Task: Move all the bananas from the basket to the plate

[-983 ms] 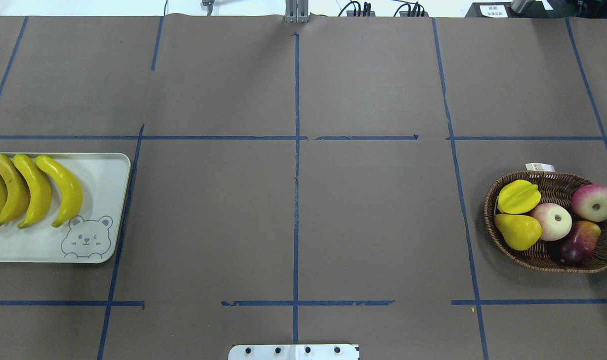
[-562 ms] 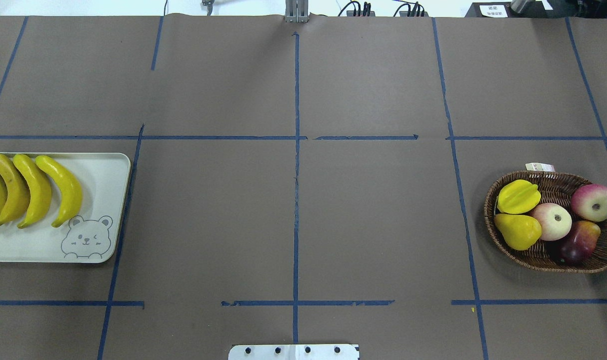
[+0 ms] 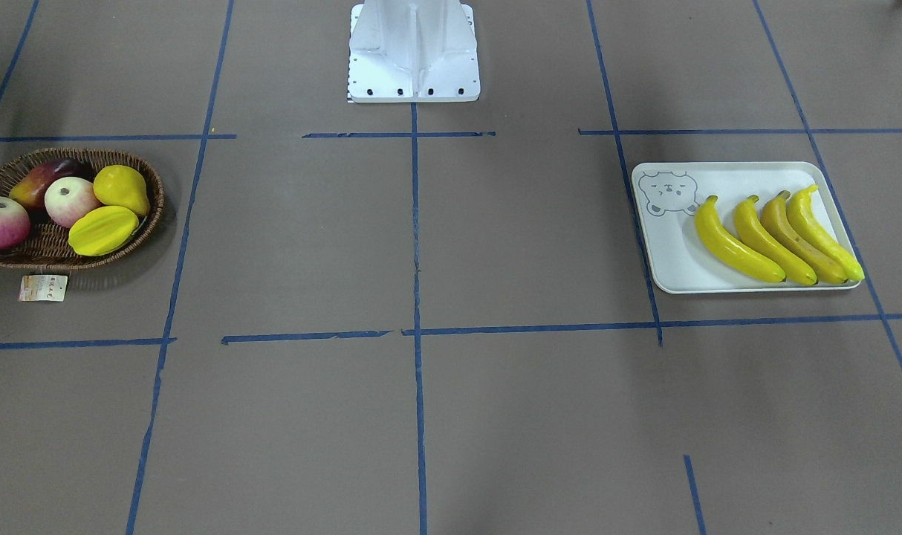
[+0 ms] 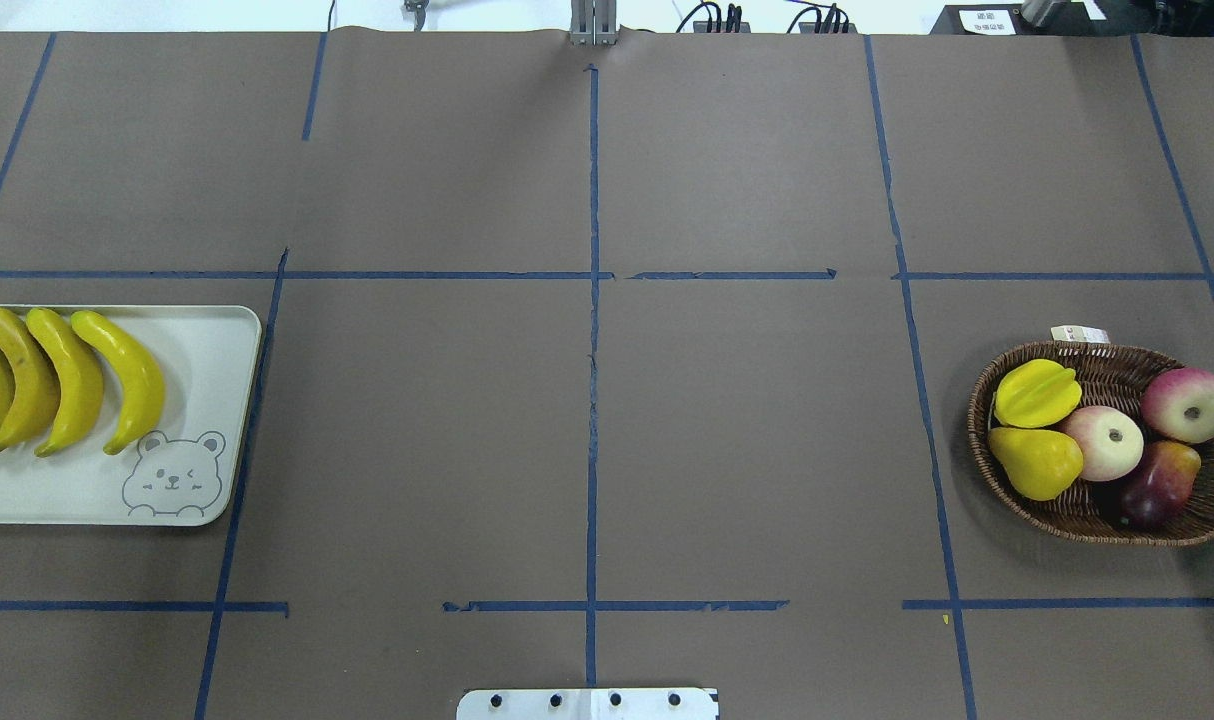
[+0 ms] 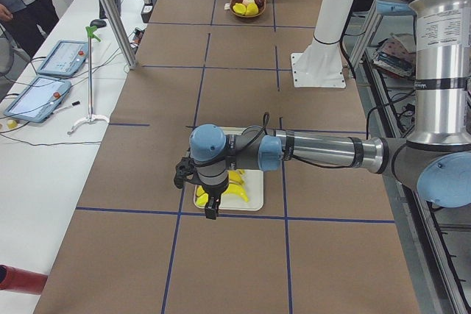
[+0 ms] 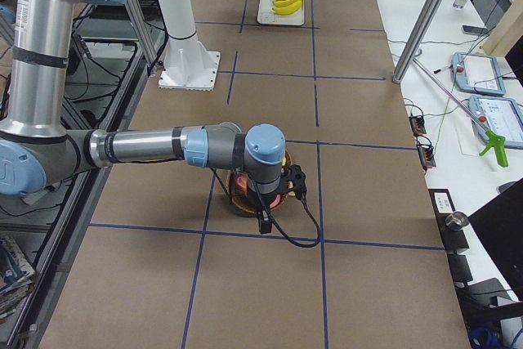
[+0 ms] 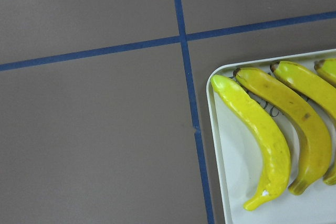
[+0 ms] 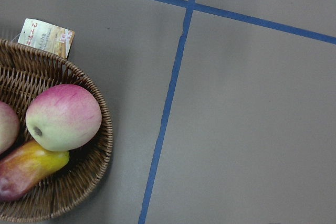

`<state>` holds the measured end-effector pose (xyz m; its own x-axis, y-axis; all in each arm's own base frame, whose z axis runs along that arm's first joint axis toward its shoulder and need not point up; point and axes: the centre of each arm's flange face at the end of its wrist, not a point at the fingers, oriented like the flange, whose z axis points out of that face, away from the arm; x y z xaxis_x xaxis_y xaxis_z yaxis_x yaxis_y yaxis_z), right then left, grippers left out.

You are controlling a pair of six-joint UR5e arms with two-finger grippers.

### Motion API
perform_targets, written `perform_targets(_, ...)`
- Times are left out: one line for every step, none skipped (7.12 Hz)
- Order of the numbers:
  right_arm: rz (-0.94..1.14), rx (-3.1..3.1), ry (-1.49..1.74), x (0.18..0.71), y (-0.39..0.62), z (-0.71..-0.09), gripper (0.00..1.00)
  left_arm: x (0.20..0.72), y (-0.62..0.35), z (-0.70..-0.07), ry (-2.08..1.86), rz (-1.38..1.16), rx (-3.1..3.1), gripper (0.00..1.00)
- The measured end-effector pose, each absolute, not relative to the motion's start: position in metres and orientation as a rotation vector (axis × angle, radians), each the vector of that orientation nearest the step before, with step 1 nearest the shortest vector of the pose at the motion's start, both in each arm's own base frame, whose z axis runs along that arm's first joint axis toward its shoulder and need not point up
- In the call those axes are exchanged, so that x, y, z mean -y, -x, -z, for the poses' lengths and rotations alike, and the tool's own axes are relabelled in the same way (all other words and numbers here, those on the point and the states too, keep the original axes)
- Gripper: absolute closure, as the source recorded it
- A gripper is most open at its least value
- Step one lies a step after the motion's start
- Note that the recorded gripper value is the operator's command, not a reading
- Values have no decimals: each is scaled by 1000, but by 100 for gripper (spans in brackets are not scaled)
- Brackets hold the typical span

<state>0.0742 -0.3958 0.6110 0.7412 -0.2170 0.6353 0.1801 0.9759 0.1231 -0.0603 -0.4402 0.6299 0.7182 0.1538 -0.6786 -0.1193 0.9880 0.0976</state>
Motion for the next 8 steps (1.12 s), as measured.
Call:
perform_targets(217, 704, -55, 396, -74, -611, 1, 433, 61, -633, -41, -149, -749, 0)
perform_targets(216, 705, -55, 396, -74, -611, 1, 430, 61, -635, -36, -146, -747, 0)
perform_targets(215, 706, -54, 396, -74, -611, 1, 428, 61, -636, -33, -145, -746, 0)
perform_targets(216, 706, -55, 396, -74, -611, 1, 425, 61, -638, -29, -143, -746, 0)
perform_targets(216, 706, -56, 396, -74, -610, 1, 424, 61, -639, -27, -142, -746, 0)
perform_targets(216, 707, -56, 396, -74, -610, 1, 424, 62, -639, -27, -141, -746, 0)
perform_targets(216, 708, -56, 396, -74, -610, 1, 423, 62, -639, -27, -141, -746, 0)
perform_targets(216, 708, -56, 396, -74, -610, 1, 423, 62, -639, -27, -141, -746, 0)
